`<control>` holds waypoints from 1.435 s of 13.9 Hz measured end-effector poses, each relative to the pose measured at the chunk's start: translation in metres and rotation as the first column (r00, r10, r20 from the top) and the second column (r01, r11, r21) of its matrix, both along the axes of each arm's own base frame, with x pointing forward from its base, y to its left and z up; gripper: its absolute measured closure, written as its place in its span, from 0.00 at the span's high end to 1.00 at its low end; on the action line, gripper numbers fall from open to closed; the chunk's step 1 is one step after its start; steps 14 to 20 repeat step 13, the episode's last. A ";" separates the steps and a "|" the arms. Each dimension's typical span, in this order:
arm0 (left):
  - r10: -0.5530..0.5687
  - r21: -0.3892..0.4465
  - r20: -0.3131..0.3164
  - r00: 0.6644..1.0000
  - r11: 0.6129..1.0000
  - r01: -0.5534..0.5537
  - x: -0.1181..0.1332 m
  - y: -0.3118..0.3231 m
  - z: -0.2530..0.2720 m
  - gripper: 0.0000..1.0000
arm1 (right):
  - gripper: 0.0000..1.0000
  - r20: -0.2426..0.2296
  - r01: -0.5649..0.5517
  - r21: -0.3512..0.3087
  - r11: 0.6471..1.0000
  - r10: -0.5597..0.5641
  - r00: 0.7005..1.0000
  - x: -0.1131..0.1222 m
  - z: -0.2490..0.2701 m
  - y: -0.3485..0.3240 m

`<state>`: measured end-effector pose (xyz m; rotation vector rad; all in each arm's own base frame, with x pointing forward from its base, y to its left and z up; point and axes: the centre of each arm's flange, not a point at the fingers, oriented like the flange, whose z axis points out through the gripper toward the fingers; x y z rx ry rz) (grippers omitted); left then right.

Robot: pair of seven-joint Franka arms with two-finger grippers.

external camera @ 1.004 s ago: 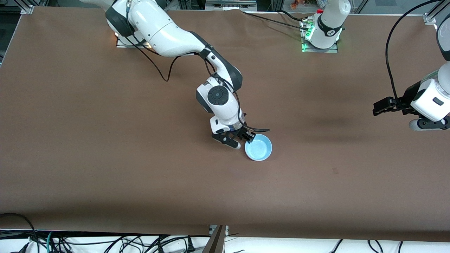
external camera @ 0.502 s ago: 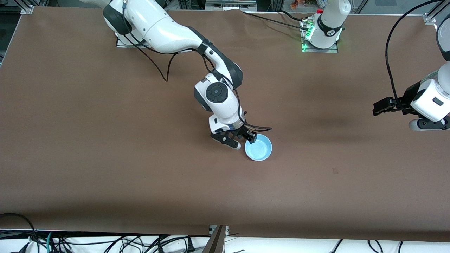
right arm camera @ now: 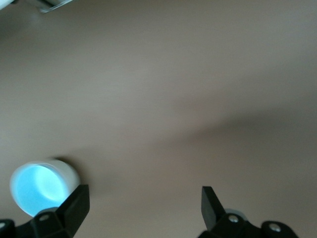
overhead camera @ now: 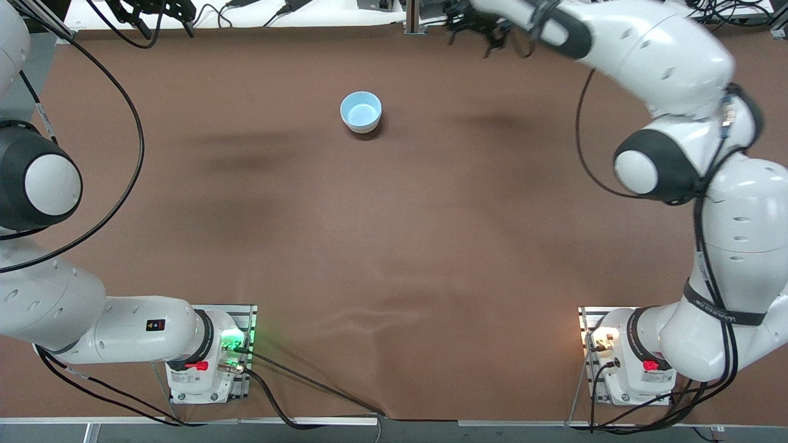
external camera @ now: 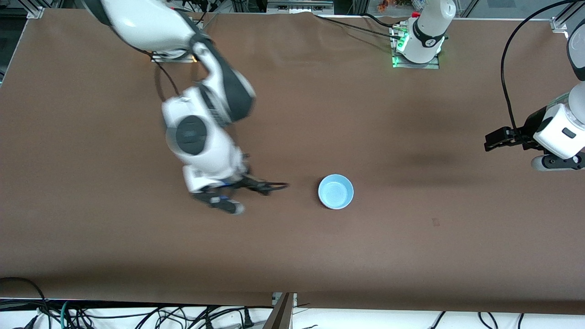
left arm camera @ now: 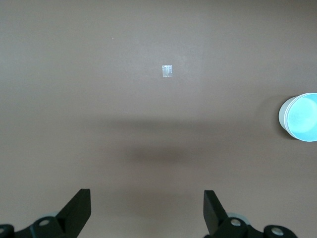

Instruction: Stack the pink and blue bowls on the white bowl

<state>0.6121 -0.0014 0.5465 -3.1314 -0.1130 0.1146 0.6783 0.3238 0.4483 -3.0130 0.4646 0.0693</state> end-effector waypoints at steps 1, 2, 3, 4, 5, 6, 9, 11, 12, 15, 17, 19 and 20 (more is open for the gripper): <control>-0.002 0.000 0.000 1.000 1.000 0.002 0.000 -0.001 0.000 1.00 | 1.00 -0.021 -0.043 -0.010 0.999 0.043 0.999 -0.002 0.026 -0.036; -0.004 0.000 0.000 1.000 1.000 0.004 0.001 -0.002 0.000 1.00 | 1.00 -0.032 -0.083 -0.014 0.996 0.082 0.996 -0.007 0.051 -0.070; -0.005 -0.001 0.000 1.000 1.000 0.005 0.001 -0.003 0.000 1.00 | 1.00 -0.037 -0.120 -0.014 0.993 0.119 0.992 -0.016 0.072 -0.100; -0.005 -0.002 0.000 1.000 1.000 0.005 0.001 -0.003 -0.001 1.00 | 1.00 -0.039 -0.147 -0.016 0.989 0.147 0.988 -0.028 0.089 -0.125; -0.003 -0.004 0.000 1.000 1.000 0.003 0.001 -0.002 -0.001 1.00 | 1.00 -0.041 -0.166 -0.020 0.986 0.165 0.985 -0.042 0.101 -0.146; -0.001 -0.005 0.000 1.000 1.000 0.001 0.001 -0.002 -0.001 1.00 | 1.00 -0.046 -0.183 -0.024 0.983 0.182 0.982 -0.057 0.110 -0.164; 0.000 -0.006 0.000 1.000 1.000 0.000 0.002 -0.001 -0.001 1.00 | 1.00 -0.054 -0.240 -0.030 0.970 0.238 0.970 -0.101 0.128 -0.203; 0.000 -0.006 0.000 1.000 1.000 0.000 0.002 -0.001 -0.001 1.00 | 1.00 -0.041 -0.280 -0.028 0.959 0.279 0.959 -0.117 0.139 -0.226; 0.000 -0.006 0.000 1.000 1.000 0.000 0.002 -0.001 -0.001 1.00 | 1.00 -0.035 -0.289 -0.033 0.957 0.287 0.957 -0.119 0.142 -0.234; 0.000 -0.006 0.000 1.000 1.000 0.000 0.002 -0.001 -0.001 1.00 | 1.00 -0.034 -0.297 -0.046 0.954 0.296 0.955 -0.119 0.143 -0.239; 0.000 -0.006 0.000 1.000 1.000 0.000 0.002 -0.001 -0.001 1.00 | 1.00 -0.034 -0.297 -0.046 0.954 0.296 0.955 -0.119 0.143 -0.239; 0.000 -0.006 0.000 1.000 1.000 0.000 0.002 -0.001 -0.001 1.00 | 1.00 -0.034 -0.297 -0.046 0.954 0.296 0.955 -0.119 0.143 -0.239; 0.000 -0.006 0.000 1.000 1.000 0.000 0.002 -0.001 -0.001 1.00 | 1.00 -0.034 -0.297 -0.046 0.954 0.296 0.955 -0.119 0.143 -0.239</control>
